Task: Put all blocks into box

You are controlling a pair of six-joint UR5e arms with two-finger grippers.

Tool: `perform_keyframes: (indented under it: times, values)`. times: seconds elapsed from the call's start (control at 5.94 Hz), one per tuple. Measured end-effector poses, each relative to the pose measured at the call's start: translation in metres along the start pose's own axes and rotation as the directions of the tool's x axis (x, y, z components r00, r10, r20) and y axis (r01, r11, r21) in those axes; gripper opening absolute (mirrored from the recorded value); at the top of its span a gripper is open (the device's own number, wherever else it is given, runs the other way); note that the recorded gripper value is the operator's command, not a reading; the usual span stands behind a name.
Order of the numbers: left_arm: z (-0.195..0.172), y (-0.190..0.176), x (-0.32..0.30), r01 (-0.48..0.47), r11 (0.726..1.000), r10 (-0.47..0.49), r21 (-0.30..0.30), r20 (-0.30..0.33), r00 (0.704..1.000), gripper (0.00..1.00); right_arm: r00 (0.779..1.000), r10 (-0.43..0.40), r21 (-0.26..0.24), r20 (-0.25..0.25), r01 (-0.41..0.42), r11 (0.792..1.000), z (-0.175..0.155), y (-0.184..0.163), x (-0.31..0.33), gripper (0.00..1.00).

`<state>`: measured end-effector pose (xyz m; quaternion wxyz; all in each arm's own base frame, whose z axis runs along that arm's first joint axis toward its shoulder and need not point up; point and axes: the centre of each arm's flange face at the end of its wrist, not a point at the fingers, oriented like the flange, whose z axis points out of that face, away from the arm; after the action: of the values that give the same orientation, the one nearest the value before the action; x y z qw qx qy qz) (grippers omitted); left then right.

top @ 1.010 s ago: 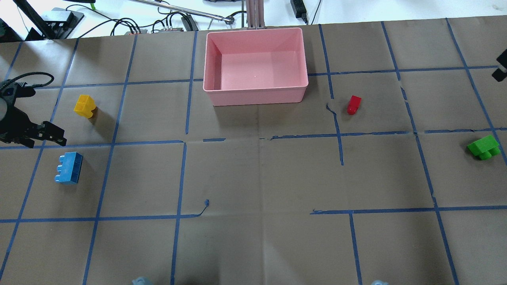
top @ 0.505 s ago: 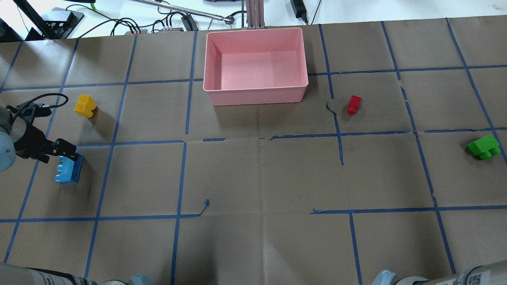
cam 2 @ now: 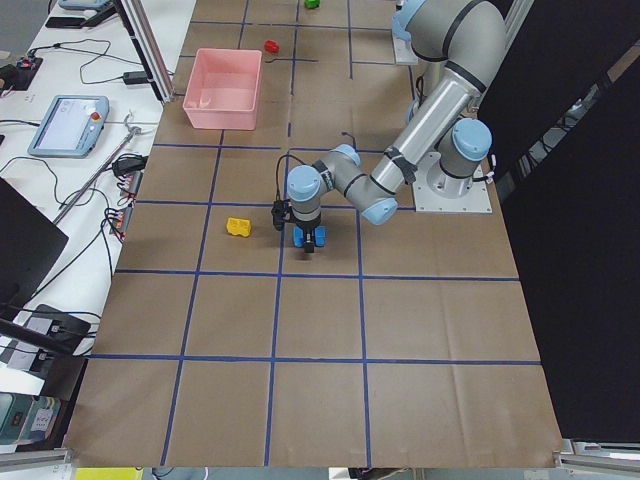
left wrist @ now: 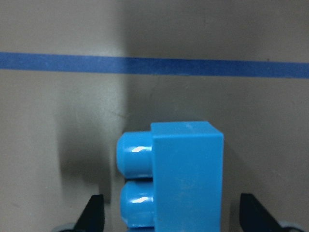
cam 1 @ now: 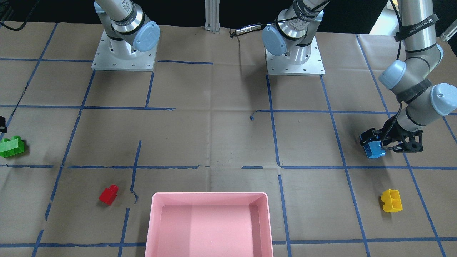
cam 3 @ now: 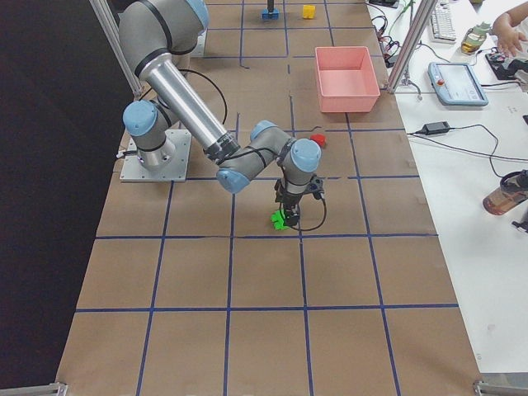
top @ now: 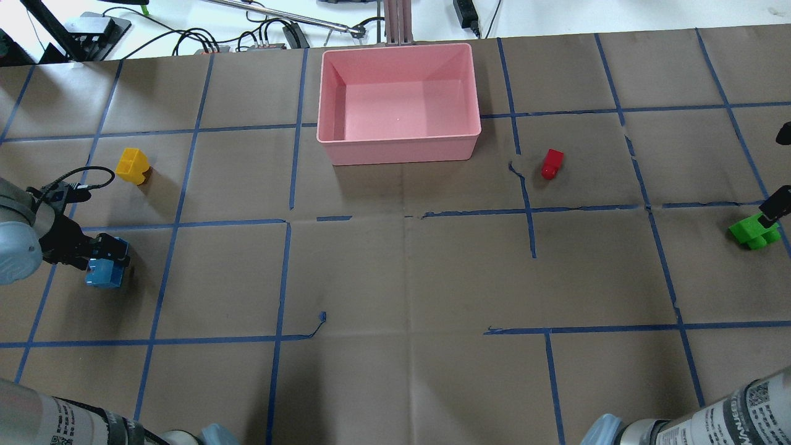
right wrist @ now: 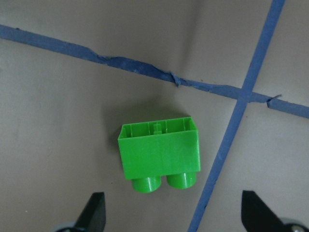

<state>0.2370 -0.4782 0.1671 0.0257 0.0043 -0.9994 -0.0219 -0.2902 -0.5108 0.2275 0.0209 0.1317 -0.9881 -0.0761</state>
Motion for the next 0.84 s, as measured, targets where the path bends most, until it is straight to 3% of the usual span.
perform_keyframes:
  times: [0.17, 0.5, 0.67, 0.84]
  values:
    - [0.000, -0.001, -0.001, -0.027, 1.000, 0.027, 0.005, 0.003, 1.000, 0.02, 1.000, -0.002, -0.010, 0.017, 0.002, 1.000, 0.019, -0.001, -0.004, 1.00]
    - [-0.008, -0.004, 0.000, -0.040, 0.999, 0.040, 0.020, 0.010, 0.999, 0.00, 0.999, -0.009, -0.026, 0.034, 0.010, 1.000, 0.050, -0.005, -0.005, 0.99]
    - [-0.015, -0.007, 0.003, -0.042, 0.998, 0.042, 0.038, 0.006, 0.999, 0.00, 0.999, -0.013, -0.036, 0.032, 0.014, 0.999, 0.055, -0.005, -0.004, 0.87]
    - [-0.021, -0.009, 0.006, -0.040, 0.997, 0.041, 0.059, -0.006, 0.999, 0.00, 1.000, -0.018, -0.044, 0.021, 0.019, 0.999, 0.054, -0.004, -0.002, 0.67]
